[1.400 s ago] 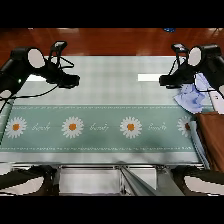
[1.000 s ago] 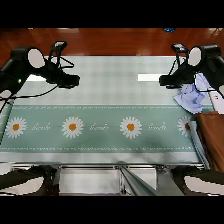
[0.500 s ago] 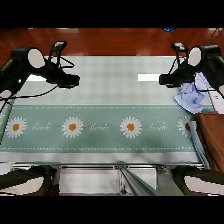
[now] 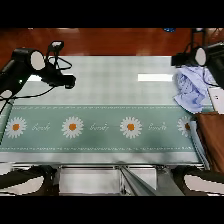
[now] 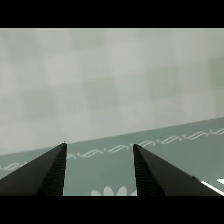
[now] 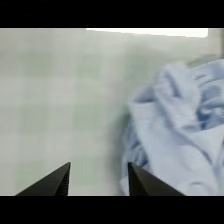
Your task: Fold the shirts.
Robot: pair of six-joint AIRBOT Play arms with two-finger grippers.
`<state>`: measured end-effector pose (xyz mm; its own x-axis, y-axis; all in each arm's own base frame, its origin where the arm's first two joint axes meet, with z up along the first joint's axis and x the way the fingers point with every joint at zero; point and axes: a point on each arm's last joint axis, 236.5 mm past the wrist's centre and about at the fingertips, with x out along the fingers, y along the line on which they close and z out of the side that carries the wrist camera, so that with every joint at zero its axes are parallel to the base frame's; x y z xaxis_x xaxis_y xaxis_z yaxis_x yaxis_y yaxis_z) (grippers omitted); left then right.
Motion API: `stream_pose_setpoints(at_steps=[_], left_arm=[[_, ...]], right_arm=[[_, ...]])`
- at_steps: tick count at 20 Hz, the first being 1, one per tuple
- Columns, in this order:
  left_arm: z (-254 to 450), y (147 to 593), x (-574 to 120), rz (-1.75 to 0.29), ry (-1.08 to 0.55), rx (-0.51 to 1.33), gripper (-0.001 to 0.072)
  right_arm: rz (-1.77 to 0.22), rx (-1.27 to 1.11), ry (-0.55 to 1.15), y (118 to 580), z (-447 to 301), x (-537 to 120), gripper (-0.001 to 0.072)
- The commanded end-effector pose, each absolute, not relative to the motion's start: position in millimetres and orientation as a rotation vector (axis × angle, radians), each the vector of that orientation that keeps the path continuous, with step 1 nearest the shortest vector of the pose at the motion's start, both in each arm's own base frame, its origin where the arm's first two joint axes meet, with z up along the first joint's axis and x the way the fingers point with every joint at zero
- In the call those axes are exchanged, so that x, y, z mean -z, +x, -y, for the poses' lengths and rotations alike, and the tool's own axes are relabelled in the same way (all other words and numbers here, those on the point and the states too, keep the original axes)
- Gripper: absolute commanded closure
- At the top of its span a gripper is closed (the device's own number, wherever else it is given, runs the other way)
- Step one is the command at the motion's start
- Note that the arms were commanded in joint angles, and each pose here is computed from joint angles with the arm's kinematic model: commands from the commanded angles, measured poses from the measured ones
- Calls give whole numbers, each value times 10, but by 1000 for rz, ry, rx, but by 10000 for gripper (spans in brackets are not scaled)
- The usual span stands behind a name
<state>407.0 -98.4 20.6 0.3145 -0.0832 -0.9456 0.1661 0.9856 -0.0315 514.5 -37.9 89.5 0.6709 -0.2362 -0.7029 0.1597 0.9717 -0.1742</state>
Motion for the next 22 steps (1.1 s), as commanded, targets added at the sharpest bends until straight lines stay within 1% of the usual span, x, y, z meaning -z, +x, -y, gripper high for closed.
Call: stream_pose_setpoints(at_steps=[1,3,4,6,9,12,14,15,16,17,18,19,21,22], left_arm=[[762,3767,-58,-1292,36,77,198],[876,3680,-32,-1188,-32,113,198],[935,3629,-13,-1143,-75,132,199],[998,3518,50,-1088,-161,138,199],[990,3382,188,-1115,-193,125,198],[994,3434,183,-1091,-197,125,198],[1002,3494,148,-1063,-215,119,198],[1004,3512,137,-1054,-217,120,198],[1006,3518,133,-1052,-218,120,199],[1013,3509,135,-1055,-222,121,198],[1005,3503,125,-1056,-219,122,198],[923,3503,80,-1053,-192,107,199],[583,3572,-200,-973,-255,-22,199],[440,3577,-367,-922,-275,-53,198]], right_arm=[[-719,430,-7,5176,1383,-981,297],[-792,458,188,5065,1702,-605,298],[-831,433,231,5044,1755,-427,298],[-890,420,252,5009,1873,-128,298],[-984,456,289,4905,2011,319,298],[-1084,456,314,4811,1965,722,298],[-1134,438,366,4775,1857,933,300],[-1143,414,393,4787,1781,975,316],[-1141,393,414,4810,1721,974,408],[-1144,364,433,4840,1650,934,599],[-1143,328,439,4888,1590,856,692],[-1142,283,444,4949,1519,727,692],[-1112,210,414,5098,1454,306,692],[-1055,194,395,5202,1469,-22,692]])
